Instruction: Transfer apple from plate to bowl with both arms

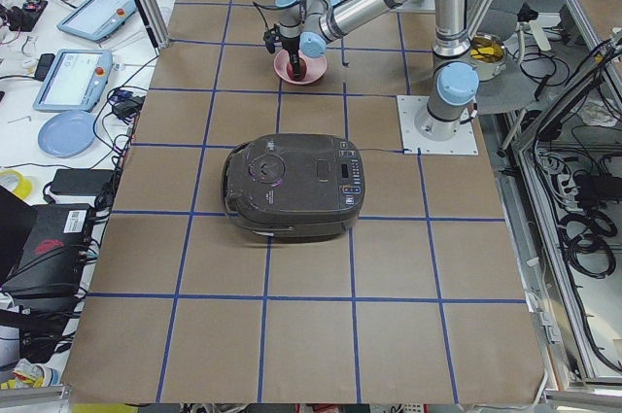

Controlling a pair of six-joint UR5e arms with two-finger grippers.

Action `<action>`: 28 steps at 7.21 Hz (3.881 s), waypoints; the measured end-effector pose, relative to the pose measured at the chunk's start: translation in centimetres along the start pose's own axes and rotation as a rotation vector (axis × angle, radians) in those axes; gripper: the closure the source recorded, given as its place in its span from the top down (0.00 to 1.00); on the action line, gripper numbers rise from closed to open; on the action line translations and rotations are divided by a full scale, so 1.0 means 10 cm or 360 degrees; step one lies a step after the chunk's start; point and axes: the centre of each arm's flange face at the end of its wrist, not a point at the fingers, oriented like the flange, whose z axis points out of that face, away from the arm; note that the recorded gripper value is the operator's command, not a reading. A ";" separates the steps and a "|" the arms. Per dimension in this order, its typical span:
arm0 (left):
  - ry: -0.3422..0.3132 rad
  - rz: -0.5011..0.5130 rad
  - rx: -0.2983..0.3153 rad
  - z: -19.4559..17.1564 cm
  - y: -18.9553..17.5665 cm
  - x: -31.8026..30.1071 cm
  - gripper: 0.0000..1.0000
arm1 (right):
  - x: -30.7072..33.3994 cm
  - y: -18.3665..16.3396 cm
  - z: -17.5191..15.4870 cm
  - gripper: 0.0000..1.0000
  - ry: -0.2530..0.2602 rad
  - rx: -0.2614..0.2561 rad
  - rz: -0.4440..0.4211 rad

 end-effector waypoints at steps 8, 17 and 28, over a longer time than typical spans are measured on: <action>0.0217 -0.0242 0.0219 -0.98 0.08 0.85 0.02 | 1.29 -0.85 -2.59 1.00 0.0008 0.0009 0.0288; 0.0232 -0.0422 0.0252 -0.55 0.92 2.50 0.02 | 1.38 -0.70 -3.01 1.00 -0.0076 0.0080 0.0263; 0.0219 -0.0487 0.0216 -0.34 0.91 2.63 1.00 | 1.38 -0.70 -3.02 1.00 -0.0089 0.0063 0.0123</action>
